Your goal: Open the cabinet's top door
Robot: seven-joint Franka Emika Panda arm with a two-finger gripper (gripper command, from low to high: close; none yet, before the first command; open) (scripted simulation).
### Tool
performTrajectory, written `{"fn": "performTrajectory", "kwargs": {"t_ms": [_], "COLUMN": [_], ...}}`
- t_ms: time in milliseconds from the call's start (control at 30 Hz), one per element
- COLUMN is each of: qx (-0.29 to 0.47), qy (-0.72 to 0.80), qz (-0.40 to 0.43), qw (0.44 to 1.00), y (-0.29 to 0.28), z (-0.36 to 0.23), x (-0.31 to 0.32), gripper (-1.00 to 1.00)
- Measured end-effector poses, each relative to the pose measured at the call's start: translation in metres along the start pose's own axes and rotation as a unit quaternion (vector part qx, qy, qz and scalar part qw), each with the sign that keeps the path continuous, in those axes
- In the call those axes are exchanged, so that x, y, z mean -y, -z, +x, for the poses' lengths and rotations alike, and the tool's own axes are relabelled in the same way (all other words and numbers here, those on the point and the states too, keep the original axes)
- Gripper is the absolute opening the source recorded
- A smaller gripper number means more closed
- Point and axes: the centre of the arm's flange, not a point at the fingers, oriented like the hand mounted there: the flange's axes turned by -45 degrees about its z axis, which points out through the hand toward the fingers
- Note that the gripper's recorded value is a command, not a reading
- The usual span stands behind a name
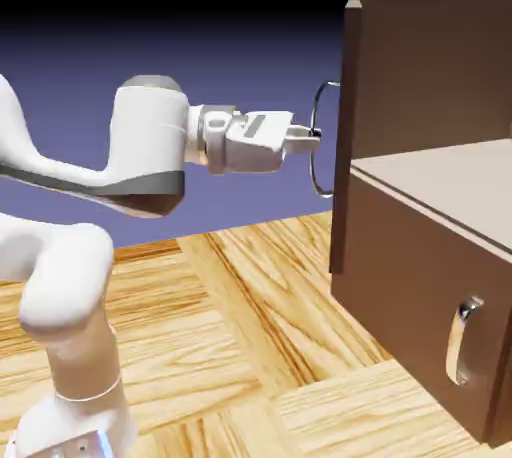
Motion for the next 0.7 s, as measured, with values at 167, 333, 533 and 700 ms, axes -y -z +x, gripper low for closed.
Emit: {"fn": "performTrajectory", "kwargs": {"t_ms": [167,333,533,700], "qx": [-0.001,0.002,0.001,0.001], "qy": [-0.001,-0.001,-0.002,-0.001], "qz": [-0.022,-0.034,-0.049,-0.071], "qw": [1.000,0.999,0.999,0.997], "y": [0.020,0.032,0.043,0.063], "z": [0.000,0.000,-0.001,0.000], "x": [0.007,0.011,0.017,0.026], "gripper": [-1.00,-1.00,-1.00,-1.00]}}
